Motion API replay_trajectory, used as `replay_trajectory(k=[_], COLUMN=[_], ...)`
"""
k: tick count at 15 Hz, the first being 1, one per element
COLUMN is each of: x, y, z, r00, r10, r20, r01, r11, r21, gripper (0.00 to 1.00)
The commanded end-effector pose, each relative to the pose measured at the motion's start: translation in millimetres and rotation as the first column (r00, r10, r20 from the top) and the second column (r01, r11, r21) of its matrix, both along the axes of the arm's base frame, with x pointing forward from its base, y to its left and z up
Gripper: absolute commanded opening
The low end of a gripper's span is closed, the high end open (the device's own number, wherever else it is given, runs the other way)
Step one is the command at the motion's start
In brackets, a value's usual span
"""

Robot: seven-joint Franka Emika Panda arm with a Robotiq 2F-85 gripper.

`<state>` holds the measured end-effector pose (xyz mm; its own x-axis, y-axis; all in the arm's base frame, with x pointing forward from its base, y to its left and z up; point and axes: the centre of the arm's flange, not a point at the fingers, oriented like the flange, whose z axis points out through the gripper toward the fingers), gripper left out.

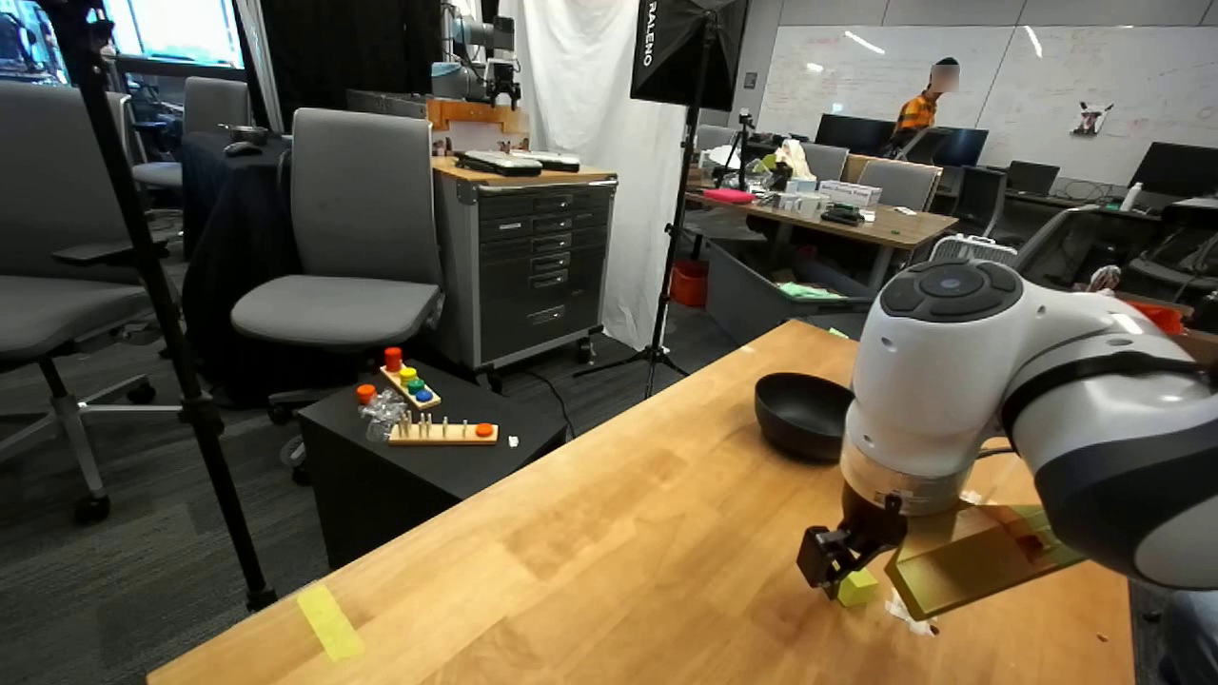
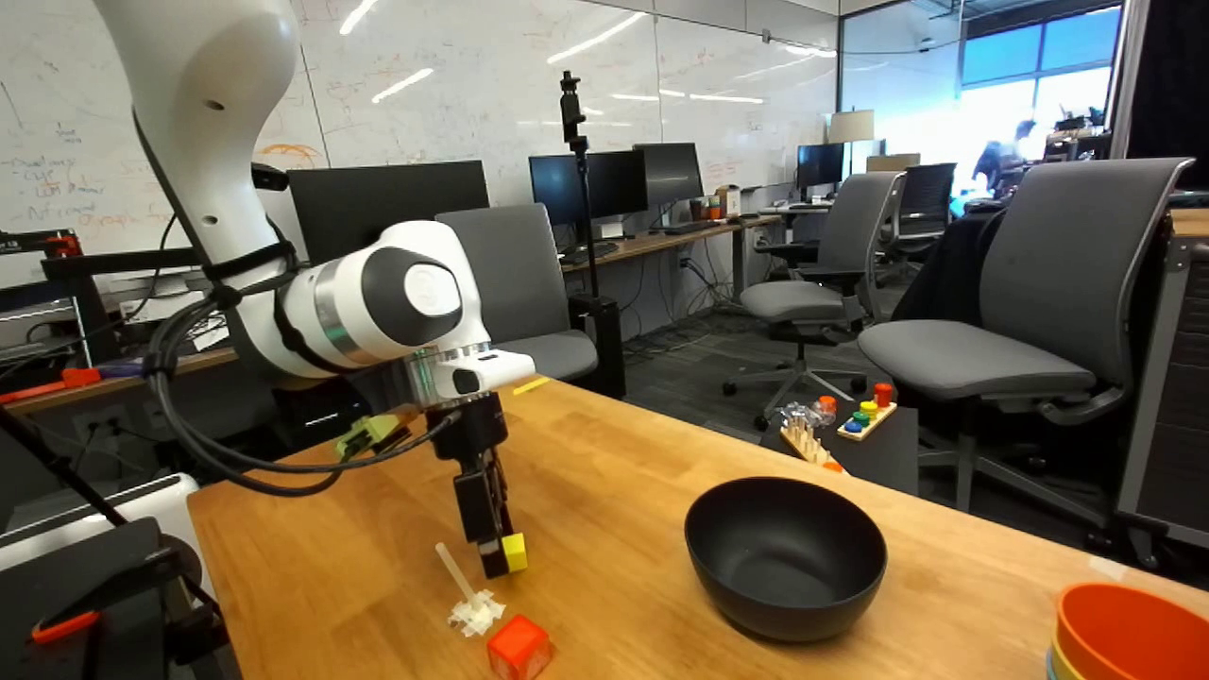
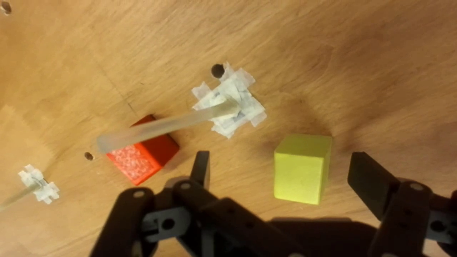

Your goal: Put the yellow and orange block in the bowl

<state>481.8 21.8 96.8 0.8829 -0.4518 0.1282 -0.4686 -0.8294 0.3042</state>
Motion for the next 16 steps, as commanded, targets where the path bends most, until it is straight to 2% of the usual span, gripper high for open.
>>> replay_trajectory(k=[1,2,3,4,5,6,10,16], x=[7,7,7,8,9,9,13,15], y=[0,0,0,-1,-2,-3,-3,-2], z=[-5,-5,-6,-7,-8,-8,-6,3], r00=[1.000,1.000,1.000,1.000,0.999,0.999,0.998,0.997], r10=[-0.008,-0.011,-0.016,-0.024,-0.032,-0.039,-0.068,-0.073], r20=[0.011,0.009,0.008,0.006,0.005,0.004,0.006,0.018], r01=[0.008,0.011,0.016,0.024,0.032,0.039,0.068,0.073], r11=[1.000,1.000,1.000,1.000,1.000,0.999,0.998,0.997], r21=[-0.003,-0.001,-0.001,0.000,0.000,0.004,0.011,0.007], gripper=[0.80,0.75,0.74,0.64,0.49,0.49,0.18,0.14])
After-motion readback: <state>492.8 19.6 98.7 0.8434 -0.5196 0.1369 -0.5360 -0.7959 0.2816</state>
